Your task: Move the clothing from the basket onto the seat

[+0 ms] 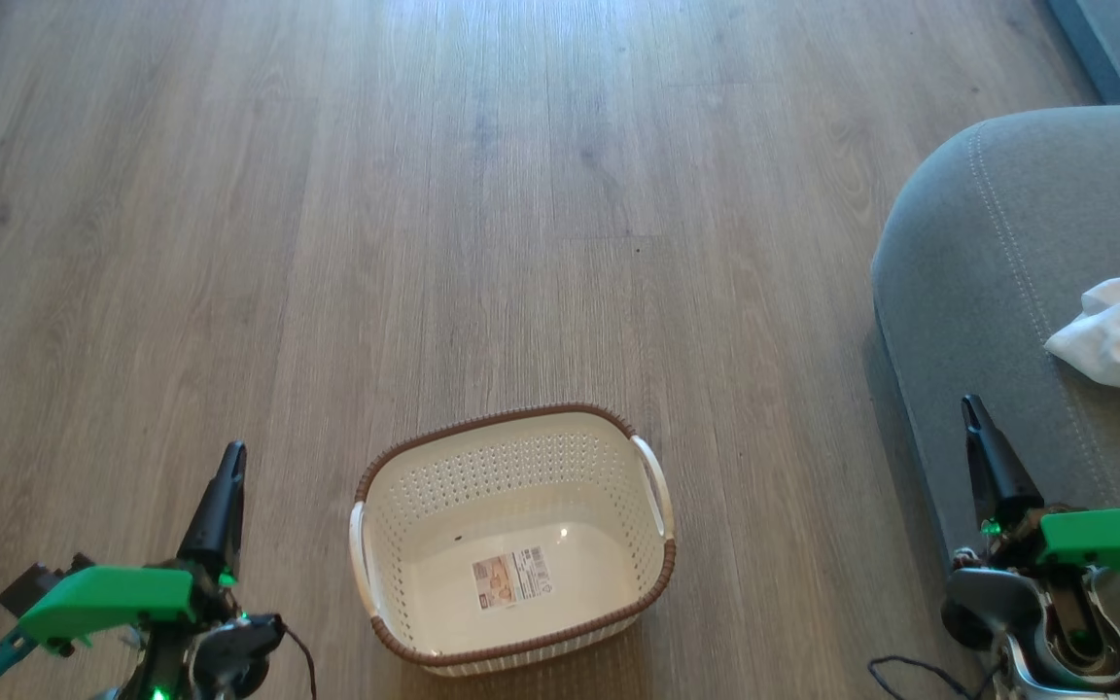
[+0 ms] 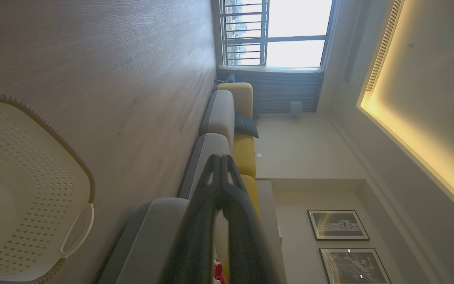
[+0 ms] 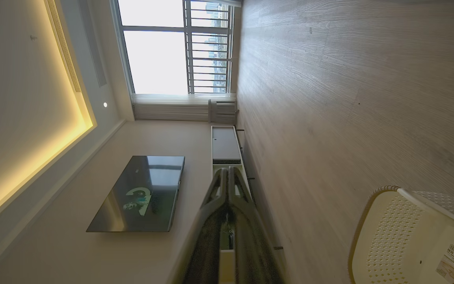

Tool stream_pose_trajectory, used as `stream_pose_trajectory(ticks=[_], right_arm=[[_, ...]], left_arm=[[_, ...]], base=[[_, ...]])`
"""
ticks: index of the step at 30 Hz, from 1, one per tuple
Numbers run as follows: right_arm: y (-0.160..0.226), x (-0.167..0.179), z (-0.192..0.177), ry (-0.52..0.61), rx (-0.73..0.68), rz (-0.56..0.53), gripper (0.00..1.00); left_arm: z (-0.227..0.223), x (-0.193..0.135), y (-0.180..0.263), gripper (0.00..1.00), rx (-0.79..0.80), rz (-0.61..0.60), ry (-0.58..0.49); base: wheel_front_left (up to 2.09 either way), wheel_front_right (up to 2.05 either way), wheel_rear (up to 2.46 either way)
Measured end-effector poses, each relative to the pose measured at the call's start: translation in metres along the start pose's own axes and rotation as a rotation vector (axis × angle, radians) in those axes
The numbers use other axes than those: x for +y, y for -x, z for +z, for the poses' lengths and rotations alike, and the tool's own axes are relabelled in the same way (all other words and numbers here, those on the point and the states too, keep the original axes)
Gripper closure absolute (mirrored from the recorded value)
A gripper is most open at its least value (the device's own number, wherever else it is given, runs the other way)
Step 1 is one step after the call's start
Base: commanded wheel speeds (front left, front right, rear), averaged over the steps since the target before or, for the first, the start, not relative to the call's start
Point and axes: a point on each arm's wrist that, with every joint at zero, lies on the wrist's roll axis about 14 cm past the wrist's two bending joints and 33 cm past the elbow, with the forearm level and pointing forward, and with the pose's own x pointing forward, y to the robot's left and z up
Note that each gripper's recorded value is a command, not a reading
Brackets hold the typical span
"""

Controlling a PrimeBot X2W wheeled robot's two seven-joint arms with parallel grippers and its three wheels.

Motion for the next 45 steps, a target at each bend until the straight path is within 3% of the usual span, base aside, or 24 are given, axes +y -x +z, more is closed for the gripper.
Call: stream_pose_trajectory(ticks=[45], right_arm=[[0.0002, -0.0004, 0.0000, 0.000, 0.000, -0.001, 1.00]], left_arm=[[0.0001, 0.0001, 0.0000, 1.00, -0.001, 0.000, 0.000]], base=[[0.00, 0.00, 0.00]])
